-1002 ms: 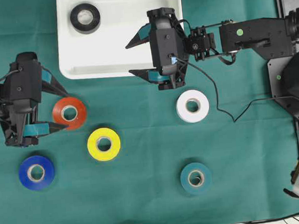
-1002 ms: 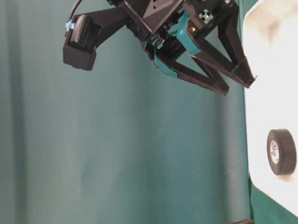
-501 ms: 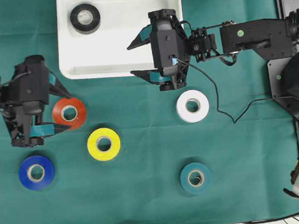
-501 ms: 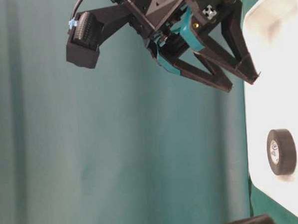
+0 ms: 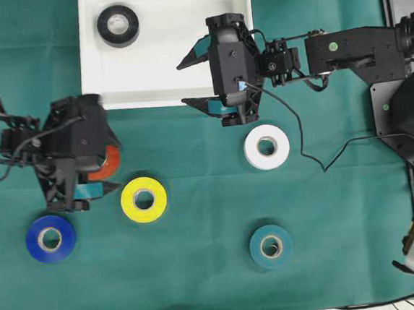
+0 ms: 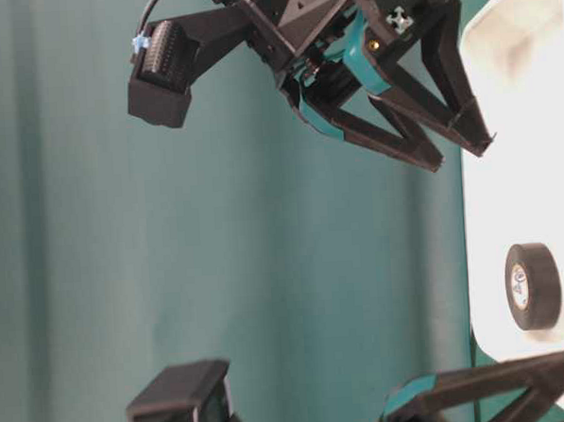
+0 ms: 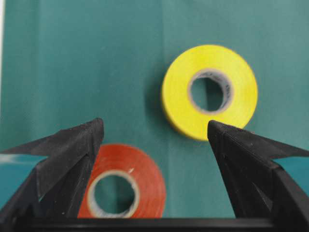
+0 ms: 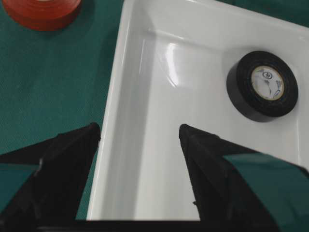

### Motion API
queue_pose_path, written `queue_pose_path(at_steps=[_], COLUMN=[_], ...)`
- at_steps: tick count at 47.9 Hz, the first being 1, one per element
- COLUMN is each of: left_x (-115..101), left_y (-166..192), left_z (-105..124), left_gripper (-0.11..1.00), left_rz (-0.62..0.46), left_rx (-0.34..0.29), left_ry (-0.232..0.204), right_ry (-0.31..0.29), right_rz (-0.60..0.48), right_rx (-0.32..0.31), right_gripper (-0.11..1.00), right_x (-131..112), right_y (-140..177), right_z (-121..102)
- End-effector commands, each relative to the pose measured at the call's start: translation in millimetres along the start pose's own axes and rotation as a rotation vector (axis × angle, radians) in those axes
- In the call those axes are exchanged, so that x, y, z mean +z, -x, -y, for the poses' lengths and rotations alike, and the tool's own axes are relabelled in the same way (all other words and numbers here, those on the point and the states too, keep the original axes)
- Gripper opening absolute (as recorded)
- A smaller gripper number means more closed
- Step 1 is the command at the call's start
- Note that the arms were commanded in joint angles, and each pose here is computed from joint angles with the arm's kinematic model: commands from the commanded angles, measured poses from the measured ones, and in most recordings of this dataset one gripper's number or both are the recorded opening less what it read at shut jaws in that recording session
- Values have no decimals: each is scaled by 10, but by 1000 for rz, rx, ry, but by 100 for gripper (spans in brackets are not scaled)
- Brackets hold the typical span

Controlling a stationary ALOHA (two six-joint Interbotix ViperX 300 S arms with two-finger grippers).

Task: Put the tape alternately from left to right into the white case.
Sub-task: 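Move the left gripper to the yellow tape roll and grip its rim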

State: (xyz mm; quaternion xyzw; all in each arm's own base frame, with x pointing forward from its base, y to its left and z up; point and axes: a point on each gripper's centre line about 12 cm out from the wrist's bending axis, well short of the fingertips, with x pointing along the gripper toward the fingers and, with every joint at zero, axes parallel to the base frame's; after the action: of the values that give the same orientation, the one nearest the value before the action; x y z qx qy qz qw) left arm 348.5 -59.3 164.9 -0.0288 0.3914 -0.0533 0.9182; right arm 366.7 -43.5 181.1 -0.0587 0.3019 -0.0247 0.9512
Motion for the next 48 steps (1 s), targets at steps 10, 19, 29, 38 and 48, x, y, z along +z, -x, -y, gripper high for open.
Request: queue_pose_path(at_steps=[10,19,29,38,48], left_x=[131,127,137,114,50], left_y=[-232,-391,-530,-595,-661], left_z=[92,93,96,125,122], left_gripper=[59,59,59,59,59], left_rz=[-3,-26,-43,-56,-77], left_rx=[-13,-10,-8,-11,-9], left_ry=[-17,-17,-19,-23,-30], right_ry=[1,1,1,1,1], right_rz=[34,31,29,29,30], right_rx=[1,1,2,2,2], right_gripper=[70,70,70,70,70], right_x=[80,67,56,56,58], right_y=[60,60,60,60,60], right_z=[-3,-6,-8,-8,-9])
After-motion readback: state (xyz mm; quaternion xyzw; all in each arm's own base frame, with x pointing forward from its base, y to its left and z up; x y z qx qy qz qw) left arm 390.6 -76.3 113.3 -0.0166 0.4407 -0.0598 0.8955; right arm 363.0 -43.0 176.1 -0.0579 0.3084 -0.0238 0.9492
